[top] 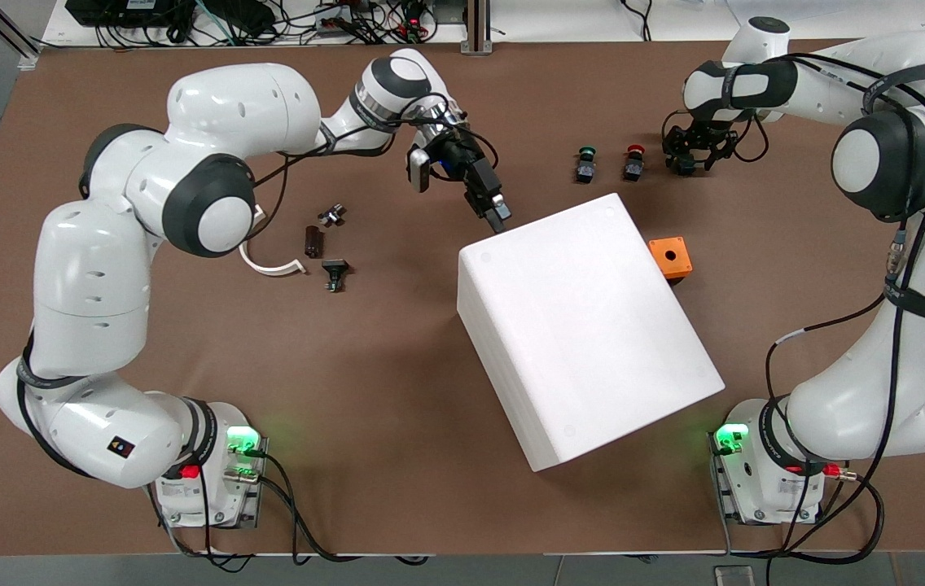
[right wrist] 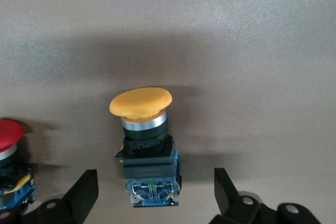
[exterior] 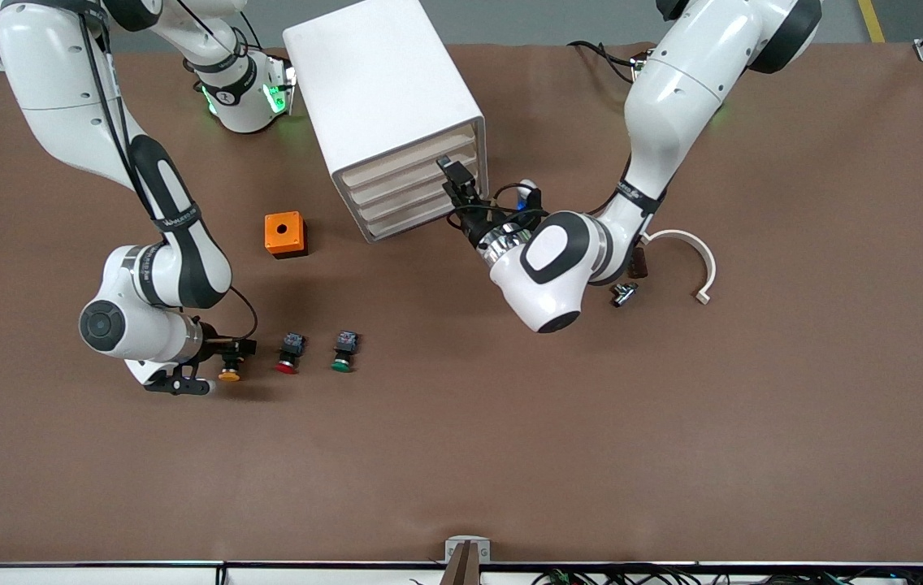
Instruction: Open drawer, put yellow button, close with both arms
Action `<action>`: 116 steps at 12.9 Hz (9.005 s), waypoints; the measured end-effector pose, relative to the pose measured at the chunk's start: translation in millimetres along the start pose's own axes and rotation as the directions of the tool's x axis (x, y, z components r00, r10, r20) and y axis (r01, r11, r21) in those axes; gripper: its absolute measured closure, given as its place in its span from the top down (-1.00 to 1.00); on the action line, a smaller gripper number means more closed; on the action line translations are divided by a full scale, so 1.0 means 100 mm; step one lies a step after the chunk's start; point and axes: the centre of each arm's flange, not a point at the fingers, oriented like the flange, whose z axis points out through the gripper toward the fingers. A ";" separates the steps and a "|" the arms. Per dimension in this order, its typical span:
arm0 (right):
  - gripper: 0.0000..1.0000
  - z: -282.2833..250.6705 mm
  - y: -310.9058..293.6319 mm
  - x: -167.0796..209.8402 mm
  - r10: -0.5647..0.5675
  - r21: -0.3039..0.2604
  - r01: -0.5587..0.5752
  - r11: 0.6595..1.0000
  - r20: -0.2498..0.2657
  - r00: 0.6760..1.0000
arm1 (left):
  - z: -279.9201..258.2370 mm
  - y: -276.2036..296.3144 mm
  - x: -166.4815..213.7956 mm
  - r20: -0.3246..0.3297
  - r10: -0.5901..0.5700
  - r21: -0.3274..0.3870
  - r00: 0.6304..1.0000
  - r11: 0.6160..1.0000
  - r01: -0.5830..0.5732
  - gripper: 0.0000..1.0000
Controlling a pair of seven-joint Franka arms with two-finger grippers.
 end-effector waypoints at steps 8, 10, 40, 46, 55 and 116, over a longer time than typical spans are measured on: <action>-0.16 0.03 0.02 -0.03 0.004 -0.001 -0.004 1.000 0.009 1.000 | 0.65 0.08 -0.14 -0.070 -0.006 -0.012 0.998 1.000 0.005 -0.18; -0.16 0.00 0.02 -0.02 0.003 0.000 -0.003 1.000 0.008 1.000 | 0.66 0.05 -0.15 -0.071 -0.002 0.001 0.997 1.000 0.002 -0.64; -0.16 -2.74 -2.85 -1.77 0.750 -0.019 -0.764 0.645 0.211 0.627 | -3.11 -0.79 1.59 -0.499 0.462 -0.454 0.734 0.582 -0.675 0.99; -0.16 -2.24 -3.68 -2.40 0.833 0.032 -0.850 0.526 0.181 0.522 | -3.23 -1.32 1.73 -0.726 0.569 -0.243 0.387 0.314 -0.918 0.99; -0.16 -1.87 -4.06 -2.80 0.883 0.049 -0.898 0.437 0.163 0.439 | -3.24 -1.37 1.64 -0.847 0.529 0.037 0.039 0.132 -0.991 0.99; 1.00 -4.13 0.37 -1.54 0.078 0.024 -0.075 0.997 -0.209 0.975 | -0.70 -1.09 0.14 -0.916 0.398 0.078 -0.041 0.078 -0.994 1.00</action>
